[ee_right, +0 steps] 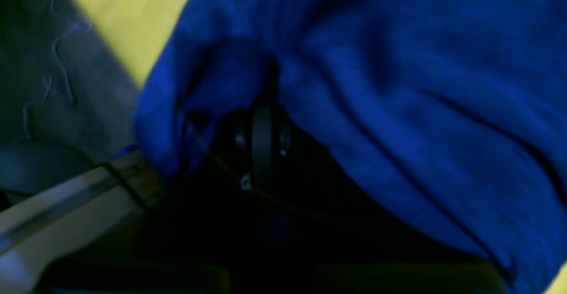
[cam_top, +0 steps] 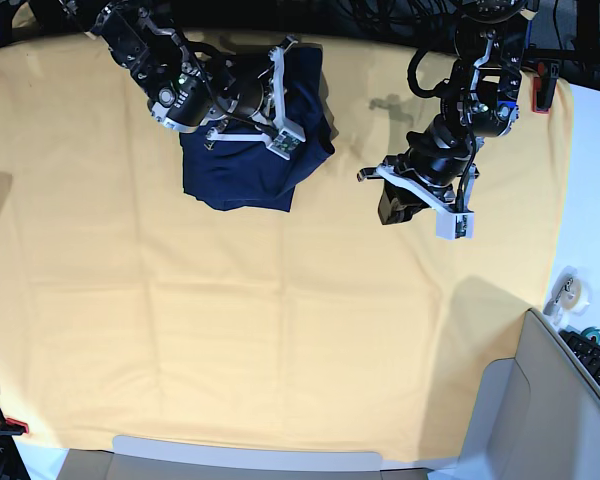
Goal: Fold the T-shirt properly
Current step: 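Press and tuck the folded fabric with the right gripper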
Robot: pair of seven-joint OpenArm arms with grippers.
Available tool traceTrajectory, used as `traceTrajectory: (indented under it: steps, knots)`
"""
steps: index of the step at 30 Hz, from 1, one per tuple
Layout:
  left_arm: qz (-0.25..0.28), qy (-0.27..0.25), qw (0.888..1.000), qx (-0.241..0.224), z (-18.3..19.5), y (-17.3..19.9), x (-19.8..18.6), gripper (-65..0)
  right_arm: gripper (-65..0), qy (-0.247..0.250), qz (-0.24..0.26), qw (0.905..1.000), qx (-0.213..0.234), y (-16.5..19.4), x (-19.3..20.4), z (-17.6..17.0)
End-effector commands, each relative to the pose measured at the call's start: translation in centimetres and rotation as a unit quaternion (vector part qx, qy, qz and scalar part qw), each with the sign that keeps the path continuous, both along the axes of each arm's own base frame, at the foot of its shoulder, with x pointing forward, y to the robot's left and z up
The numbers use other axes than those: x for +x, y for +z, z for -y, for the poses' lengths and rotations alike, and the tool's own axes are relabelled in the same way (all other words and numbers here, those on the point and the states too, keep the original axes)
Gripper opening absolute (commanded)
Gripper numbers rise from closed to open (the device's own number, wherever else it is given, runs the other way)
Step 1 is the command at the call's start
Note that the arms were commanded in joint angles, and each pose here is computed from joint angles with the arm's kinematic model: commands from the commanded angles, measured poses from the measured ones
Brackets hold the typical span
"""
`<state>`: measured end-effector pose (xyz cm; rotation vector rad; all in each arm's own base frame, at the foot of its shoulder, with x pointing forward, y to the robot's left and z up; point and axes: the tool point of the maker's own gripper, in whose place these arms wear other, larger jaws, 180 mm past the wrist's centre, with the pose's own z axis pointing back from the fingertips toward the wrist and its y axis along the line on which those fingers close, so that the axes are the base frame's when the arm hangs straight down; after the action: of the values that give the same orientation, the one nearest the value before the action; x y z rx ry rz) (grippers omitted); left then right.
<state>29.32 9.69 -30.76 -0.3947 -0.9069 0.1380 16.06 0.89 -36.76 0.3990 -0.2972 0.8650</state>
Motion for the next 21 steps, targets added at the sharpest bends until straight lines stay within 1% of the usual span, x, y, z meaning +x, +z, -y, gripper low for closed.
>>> traceTrajectory:
  steps: [1, 5, 8, 10, 12, 14, 15, 17, 19, 21]
  knots:
    - [0.02, -0.002, 1.0, 0.002, -0.1, 1.0, 0.4, -57.3, -65.0, 0.012, 0.015, 0.9997, 0.014, 1.0, 0.2, -0.7]
    - [0.02, -0.002, 1.0, 0.002, -0.1, 1.0, 0.4, -57.3, -65.0, 0.028, 0.013, 0.9994, 0.017, 1.2, 0.2, -0.7]
    - [0.02, -0.002, 1.0, 0.003, -0.1, 1.0, 0.4, -57.3, -65.0, 0.046, -0.003, 0.9978, 0.048, 2.3, 0.2, -1.2]
    - [0.023, 0.0, 1.0, 0.015, -0.4, 1.0, 0.5, -57.3, -65.0, 0.07, 0.0, 0.9952, 0.068, 3.3, 0.6, -1.6]
    - [0.025, 0.002, 0.999, 0.023, -0.6, 1.0, 0.6, -57.3, -65.0, 0.081, 0.007, 0.9934, 0.081, 4.0, 1.1, -2.0]
    - [0.025, 0.003, 0.999, 0.028, -0.7, 0.9, 0.5, -57.3, -65.0, 0.068, 0.022, 0.9938, 0.085, 4.6, 2.4, -1.9]
    - [0.021, 0.003, 0.999, 0.028, -0.7, 0.7, 0.3, -57.3, -65.0, 0.054, 0.031, 0.9935, 0.095, 5.1, 3.3, -2.0]
    - [0.02, 0.004, 0.999, 0.028, -0.7, 0.5, 0.1, -57.2, -65.0, 0.023, 0.049, 0.9936, 0.1, 5.8, 5.0, -1.2]
    - [0.019, 0.004, 0.999, 0.028, -0.7, 0.5, 0.1, -57.2, -65.0, 0.012, 0.066, 0.9936, 0.091, 6.0, 6.2, -0.6]
    - [0.019, 0.004, 0.999, 0.028, -0.7, 0.5, 0.1, -57.2, -65.0, 0.016, 0.073, 0.9951, 0.064, 5.5, 6.6, -0.2]
